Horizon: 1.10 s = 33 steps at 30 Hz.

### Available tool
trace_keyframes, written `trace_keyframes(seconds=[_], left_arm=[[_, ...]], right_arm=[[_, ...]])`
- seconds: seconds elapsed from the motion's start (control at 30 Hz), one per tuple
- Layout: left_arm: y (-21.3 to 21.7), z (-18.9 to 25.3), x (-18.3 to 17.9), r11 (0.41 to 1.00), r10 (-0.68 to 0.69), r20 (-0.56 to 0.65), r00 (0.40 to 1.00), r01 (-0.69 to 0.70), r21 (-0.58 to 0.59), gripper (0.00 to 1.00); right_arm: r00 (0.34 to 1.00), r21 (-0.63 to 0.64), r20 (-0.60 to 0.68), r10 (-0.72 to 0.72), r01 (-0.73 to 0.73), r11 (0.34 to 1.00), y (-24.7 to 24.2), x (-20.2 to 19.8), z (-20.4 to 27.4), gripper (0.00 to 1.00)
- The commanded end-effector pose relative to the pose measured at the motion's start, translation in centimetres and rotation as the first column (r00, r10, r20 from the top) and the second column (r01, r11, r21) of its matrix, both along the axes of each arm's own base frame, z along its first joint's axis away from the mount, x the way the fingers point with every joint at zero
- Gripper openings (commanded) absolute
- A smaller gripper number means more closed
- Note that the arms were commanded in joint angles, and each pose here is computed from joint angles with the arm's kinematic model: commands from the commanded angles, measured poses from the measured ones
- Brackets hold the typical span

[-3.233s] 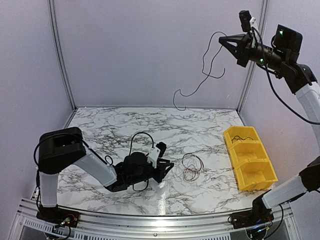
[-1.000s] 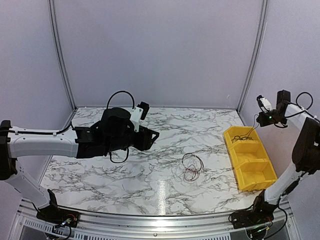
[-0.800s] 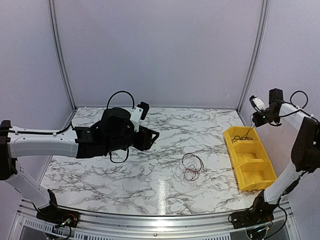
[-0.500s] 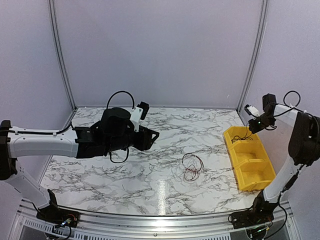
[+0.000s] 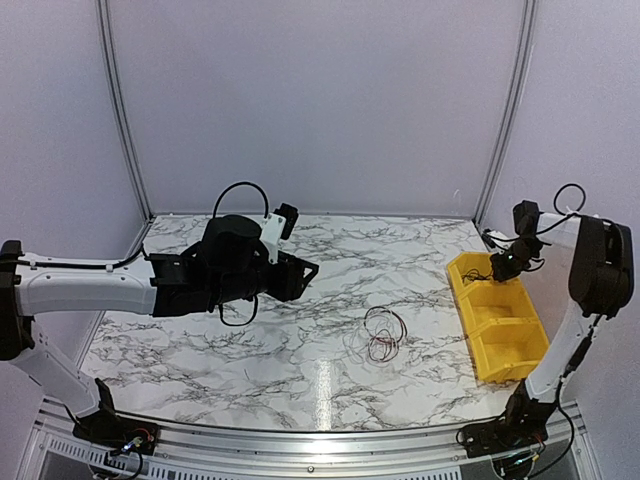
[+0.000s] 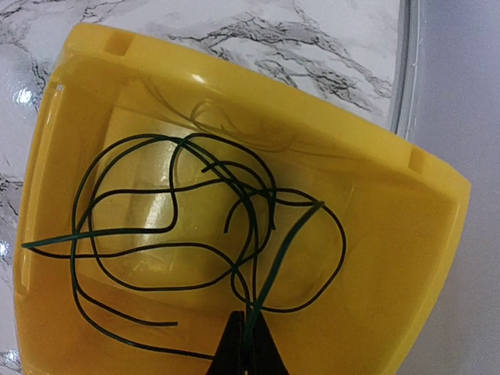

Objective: Untangle the cables

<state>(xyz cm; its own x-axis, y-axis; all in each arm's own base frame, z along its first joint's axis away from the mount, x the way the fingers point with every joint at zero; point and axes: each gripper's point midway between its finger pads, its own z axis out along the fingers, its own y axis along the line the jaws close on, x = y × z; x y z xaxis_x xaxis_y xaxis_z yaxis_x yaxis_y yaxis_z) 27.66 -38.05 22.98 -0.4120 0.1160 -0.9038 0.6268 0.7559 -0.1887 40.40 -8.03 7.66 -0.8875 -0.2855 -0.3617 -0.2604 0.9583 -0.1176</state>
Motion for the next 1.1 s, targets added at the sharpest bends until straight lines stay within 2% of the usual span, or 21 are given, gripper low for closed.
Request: trace_keyframes(seconds=[0.0,0.1,0.13,0.17,0.3,0.4,0.5,0.63,0.73,0.87,0.93,1.0,1.07], left_arm=[[-0.2,0.2,-0.3,1.000,-0.012,-0.009,1.000,0.012,-0.004,0.59],[-0.2,0.1,-0.3,1.000,-0.010,-0.008,1.000,0.010,0.002,0.59],[-0.2,0.1,-0.3,1.000,-0.010,-0.008,1.000,0.010,0.004,0.59],[-0.2,0.0,-0.2,1.000,-0.009,-0.009,1.000,0.009,0.006,0.59],[-0.2,0.0,-0.3,1.000,-0.011,-0.006,1.000,0.011,0.013,0.59],[-0.3,0.1,-0.3,1.000,-0.015,-0.006,1.000,0.015,0.013,0.59],[-0.5,0.1,-0.4,1.000,-0.026,-0.009,1.000,0.026,0.009,0.59],[-0.6,-0.3,-0.4,0.999,-0.028,-0.017,0.999,0.028,0.018,0.59],[-1.0,-1.3,-0.6,0.998,-0.048,-0.043,0.998,0.050,0.044,0.59],[-2.4,-3.8,-1.0,0.991,-0.092,-0.116,0.989,0.103,0.085,0.56],[-3.6,-5.7,-1.8,0.981,-0.152,-0.177,0.973,0.170,0.090,0.54],[-5.1,-7.5,-2.7,0.968,-0.212,-0.240,0.947,0.237,0.080,0.52],[-6.4,-9.3,-3.5,0.956,-0.255,-0.308,0.917,0.287,0.060,0.51]], right_arm=[[0.999,-0.031,-0.005,-0.039,0.039,0.999,-0.3,1.1,0.1,0.00],[0.999,-0.034,-0.012,-0.048,0.048,0.998,-0.4,1.3,0.2,0.00],[0.999,-0.034,-0.015,-0.049,0.049,0.998,-0.4,1.2,0.4,0.04],[0.999,-0.035,-0.014,-0.049,0.048,0.998,-0.4,1.1,0.8,0.10],[0.998,-0.085,0.014,-0.054,0.055,0.995,-1.0,0.1,4.1,0.46],[0.997,-0.125,0.052,-0.053,0.059,0.990,-1.3,-0.8,7.2,0.57],[0.994,-0.148,0.100,-0.049,0.063,0.987,-1.4,-1.5,10.3,0.60],[0.987,-0.107,0.157,-0.030,0.047,0.993,-0.1,-2.2,12.7,0.60],[0.969,-0.012,0.208,0.133,-0.134,0.991,5.4,-2.7,12.8,0.57],[0.864,0.035,0.280,0.419,-0.445,0.895,16.1,-4.5,10.8,0.47],[0.773,0.113,0.311,0.553,-0.608,0.786,21.1,-6.4,9.6,0.43],[0.699,0.176,0.373,0.610,-0.699,0.693,24.2,-7.4,9.1,0.43],[0.652,0.227,0.429,0.626,-0.748,0.624,26.5,-8.1,9.0,0.42]])
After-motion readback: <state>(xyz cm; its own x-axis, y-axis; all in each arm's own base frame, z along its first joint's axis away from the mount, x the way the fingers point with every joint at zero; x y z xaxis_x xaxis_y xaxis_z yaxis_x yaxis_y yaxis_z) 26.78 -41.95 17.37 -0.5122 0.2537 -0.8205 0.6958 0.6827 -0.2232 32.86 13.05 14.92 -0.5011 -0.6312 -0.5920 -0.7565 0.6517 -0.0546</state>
